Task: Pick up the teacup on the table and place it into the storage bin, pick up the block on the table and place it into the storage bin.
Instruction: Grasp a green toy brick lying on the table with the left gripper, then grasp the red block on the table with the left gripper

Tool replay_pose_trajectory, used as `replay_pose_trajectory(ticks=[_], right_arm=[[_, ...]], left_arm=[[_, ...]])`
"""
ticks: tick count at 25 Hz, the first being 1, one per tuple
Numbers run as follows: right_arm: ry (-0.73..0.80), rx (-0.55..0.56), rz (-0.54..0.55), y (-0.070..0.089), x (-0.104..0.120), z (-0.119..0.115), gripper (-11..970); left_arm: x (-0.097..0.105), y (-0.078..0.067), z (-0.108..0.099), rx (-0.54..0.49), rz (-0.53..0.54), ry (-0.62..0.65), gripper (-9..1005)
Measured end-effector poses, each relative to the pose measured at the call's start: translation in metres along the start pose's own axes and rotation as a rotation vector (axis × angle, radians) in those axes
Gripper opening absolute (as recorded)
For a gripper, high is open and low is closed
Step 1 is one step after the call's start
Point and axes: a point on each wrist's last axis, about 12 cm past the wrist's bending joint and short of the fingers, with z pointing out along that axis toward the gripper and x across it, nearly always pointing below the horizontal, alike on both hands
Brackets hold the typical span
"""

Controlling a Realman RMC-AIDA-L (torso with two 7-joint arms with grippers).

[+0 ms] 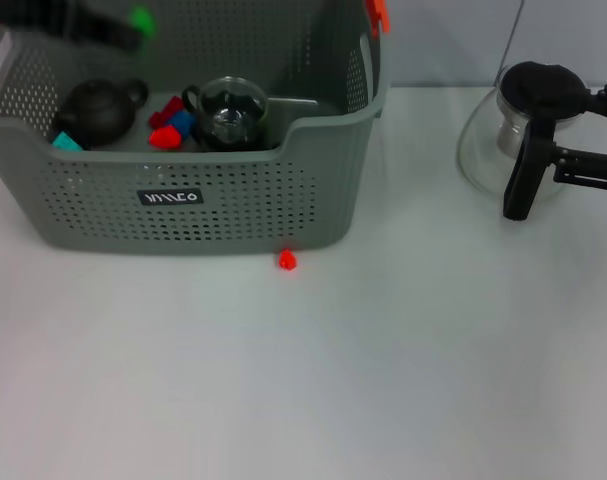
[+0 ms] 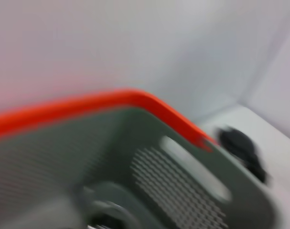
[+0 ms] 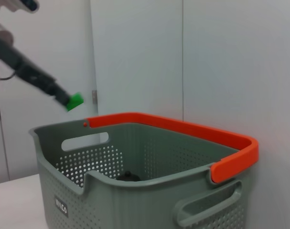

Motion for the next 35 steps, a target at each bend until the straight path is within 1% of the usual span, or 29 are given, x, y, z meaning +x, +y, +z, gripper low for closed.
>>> replay_pose_trajectory(ticks=[1,2,5,7,10,13,15,17,19,21,22,24,26,27,30,34,35], right_arm=[[0.0,0.0,0.002,0.0,0.0,0.0,914],[0.0,0.0,0.004,0.0,0.001,0.0,914],[0.001,-0.001,0.009,0.001,0.002,0.002,913],[0.002,-0.002,0.009,0.001,0.002,0.003,913],[0.001,-0.007,0.008,0.001,0.0,0.003,913],[0.003,-0.013,0.011,0.001,0.0,0.004,912],[0.008,-0.018,0.02,0.002,0.001,0.005,912],[0.02,-0.034,0.036,0.003,0.001,0.007,912],[0.044,-0.066,0.059,0.006,0.002,0.011,913],[0.085,-0.104,0.086,0.01,0.003,0.016,914],[0.107,-0.118,0.097,0.011,0.005,0.017,914],[0.138,-0.135,0.108,0.013,0.007,0.02,915],[0.158,-0.151,0.107,0.015,0.008,0.023,915],[0.172,-0.169,0.103,0.017,0.008,0.027,915],[0.185,-0.189,0.096,0.02,0.008,0.032,914],[0.214,-0.234,0.083,0.026,0.009,0.047,914],[0.219,-0.243,0.083,0.029,0.009,0.052,915]], left_arm=[[-0.005,0.009,0.0,-0.035,-0.013,-0.021,132],[-0.006,0.015,0.002,-0.05,-0.023,-0.03,133],[-0.01,0.034,0.012,-0.144,-0.047,-0.072,134],[-0.013,0.043,0.016,-0.207,-0.059,-0.102,134],[-0.015,0.051,0.021,-0.261,-0.065,-0.115,135],[-0.015,0.054,0.019,-0.299,-0.058,-0.112,263],[-0.014,0.052,0.015,-0.297,-0.048,-0.112,348],[-0.009,0.044,0.011,-0.247,-0.026,-0.104,426],[-0.002,0.032,0.011,-0.155,0.012,-0.094,505],[0.01,0.012,0.012,0.01,0.08,-0.08,583],[0.019,0.001,0.013,0.103,0.122,-0.066,662],[0.034,-0.013,0.016,0.232,0.187,-0.045,821],[0.052,-0.022,0.021,0.314,0.237,-0.019,847],[0.059,-0.024,0.023,0.339,0.251,-0.006,860],[0.082,-0.031,0.031,0.408,0.292,0.03,900],[0.108,-0.037,0.039,0.473,0.341,0.054,952],[0.114,-0.037,0.041,0.487,0.345,0.055,952]])
